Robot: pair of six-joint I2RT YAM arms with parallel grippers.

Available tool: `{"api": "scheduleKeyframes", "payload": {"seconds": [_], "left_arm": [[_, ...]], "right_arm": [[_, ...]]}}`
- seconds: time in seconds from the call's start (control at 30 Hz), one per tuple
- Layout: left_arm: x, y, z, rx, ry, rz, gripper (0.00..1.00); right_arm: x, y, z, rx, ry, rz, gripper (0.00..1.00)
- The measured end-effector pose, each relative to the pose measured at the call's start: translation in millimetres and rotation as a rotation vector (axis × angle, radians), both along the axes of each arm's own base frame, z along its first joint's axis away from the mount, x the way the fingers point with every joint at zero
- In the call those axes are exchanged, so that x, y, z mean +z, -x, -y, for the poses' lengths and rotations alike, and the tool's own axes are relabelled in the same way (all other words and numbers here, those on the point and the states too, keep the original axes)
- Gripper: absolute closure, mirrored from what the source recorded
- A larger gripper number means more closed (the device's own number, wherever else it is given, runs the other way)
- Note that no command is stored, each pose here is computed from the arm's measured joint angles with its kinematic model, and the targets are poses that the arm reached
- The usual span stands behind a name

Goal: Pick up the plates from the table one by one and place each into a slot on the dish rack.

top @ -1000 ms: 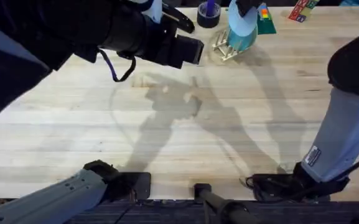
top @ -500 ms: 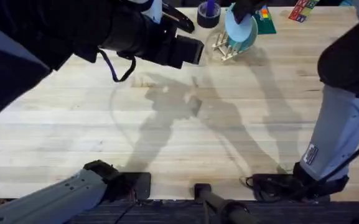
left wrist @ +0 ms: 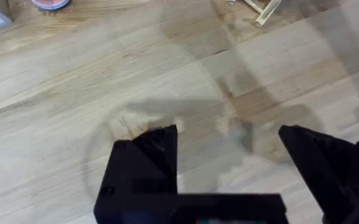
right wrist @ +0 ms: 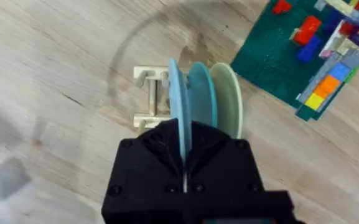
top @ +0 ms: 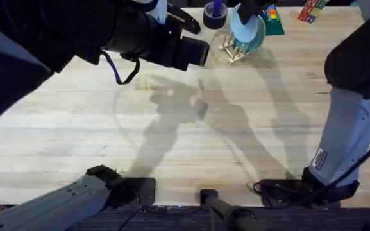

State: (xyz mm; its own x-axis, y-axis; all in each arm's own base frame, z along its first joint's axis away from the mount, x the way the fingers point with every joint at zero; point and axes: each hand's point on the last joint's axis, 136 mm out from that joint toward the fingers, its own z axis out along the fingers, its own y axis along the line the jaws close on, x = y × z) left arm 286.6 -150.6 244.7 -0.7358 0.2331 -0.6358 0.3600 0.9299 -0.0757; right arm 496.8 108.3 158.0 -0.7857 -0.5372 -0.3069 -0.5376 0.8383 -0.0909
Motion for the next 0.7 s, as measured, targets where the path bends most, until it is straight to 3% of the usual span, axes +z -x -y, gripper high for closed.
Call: {"api": "scheduleKeyframes", "payload": {"seconds": [0.23,0.7], "left_arm": [[0,0.0,0.0,0.000,0.000,0.000,0.006],[0,0.0,0.0,0.000,0.000,0.000,0.006]], "right_arm": [[-16,0,0,0.000,0.007,-0.037,0.971],[-16,1,0,0.000,0.008,-0.039,0.970]]}}
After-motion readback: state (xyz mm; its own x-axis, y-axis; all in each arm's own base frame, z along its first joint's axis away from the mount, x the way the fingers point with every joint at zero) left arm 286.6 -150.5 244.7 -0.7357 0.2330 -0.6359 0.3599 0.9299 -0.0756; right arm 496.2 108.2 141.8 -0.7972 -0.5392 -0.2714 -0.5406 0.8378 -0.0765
